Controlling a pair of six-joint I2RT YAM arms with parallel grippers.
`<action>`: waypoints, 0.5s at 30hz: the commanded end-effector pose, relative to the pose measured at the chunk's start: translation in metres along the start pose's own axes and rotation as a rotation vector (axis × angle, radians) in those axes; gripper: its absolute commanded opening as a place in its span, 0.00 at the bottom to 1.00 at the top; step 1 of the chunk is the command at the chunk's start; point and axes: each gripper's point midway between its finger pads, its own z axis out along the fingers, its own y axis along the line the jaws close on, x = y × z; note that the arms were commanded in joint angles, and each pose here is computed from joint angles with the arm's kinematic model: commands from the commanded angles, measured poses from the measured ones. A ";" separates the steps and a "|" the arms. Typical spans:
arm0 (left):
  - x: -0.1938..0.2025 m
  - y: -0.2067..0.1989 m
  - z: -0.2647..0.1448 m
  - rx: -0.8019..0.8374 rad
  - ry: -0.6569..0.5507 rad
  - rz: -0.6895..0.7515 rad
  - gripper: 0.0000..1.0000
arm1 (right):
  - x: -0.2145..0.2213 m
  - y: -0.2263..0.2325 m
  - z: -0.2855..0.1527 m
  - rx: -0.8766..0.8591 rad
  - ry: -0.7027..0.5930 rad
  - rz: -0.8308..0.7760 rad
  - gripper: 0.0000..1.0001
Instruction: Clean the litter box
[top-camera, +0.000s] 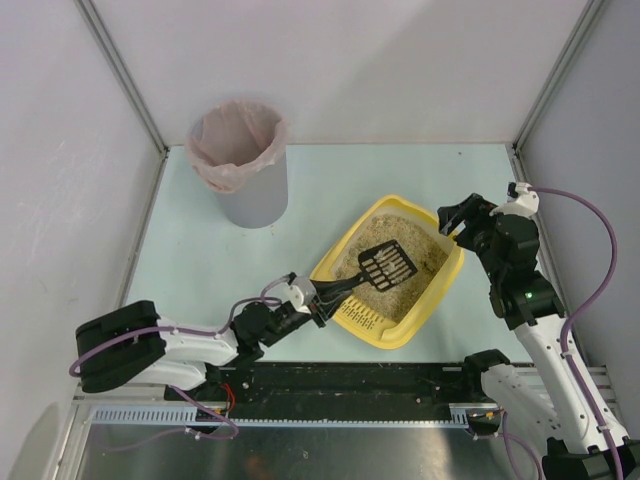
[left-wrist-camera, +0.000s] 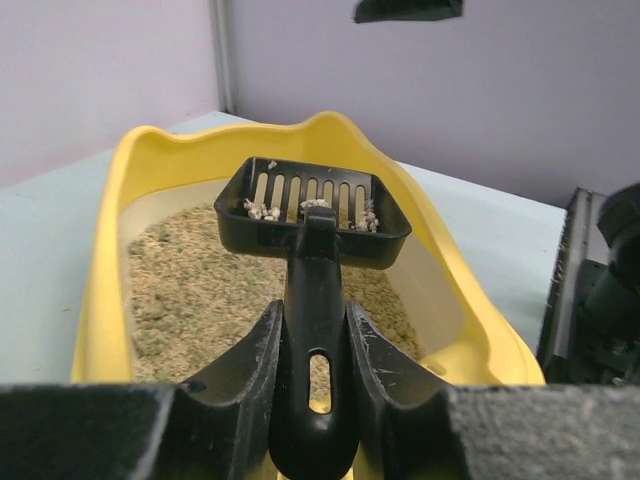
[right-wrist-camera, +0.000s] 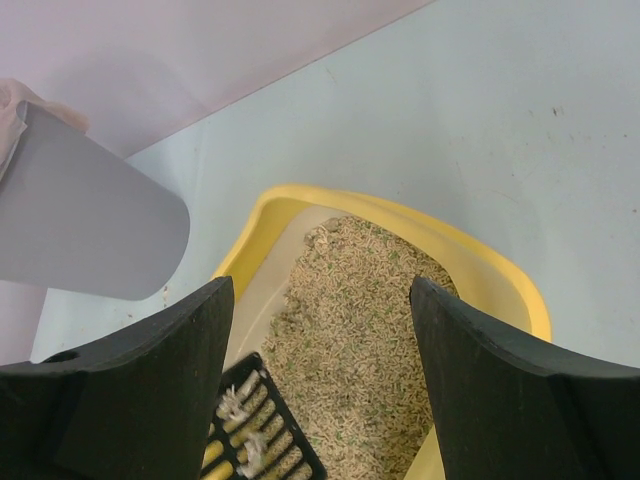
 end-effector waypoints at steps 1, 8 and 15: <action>-0.016 -0.008 0.013 0.001 -0.042 0.059 0.00 | -0.010 0.006 0.001 -0.024 -0.046 0.004 0.76; -0.012 0.007 0.003 -0.035 -0.033 -0.025 0.00 | -0.012 0.002 -0.001 -0.003 -0.061 -0.003 0.76; -0.018 -0.001 0.009 0.014 -0.052 -0.045 0.00 | -0.007 0.005 0.000 -0.027 -0.041 0.007 0.76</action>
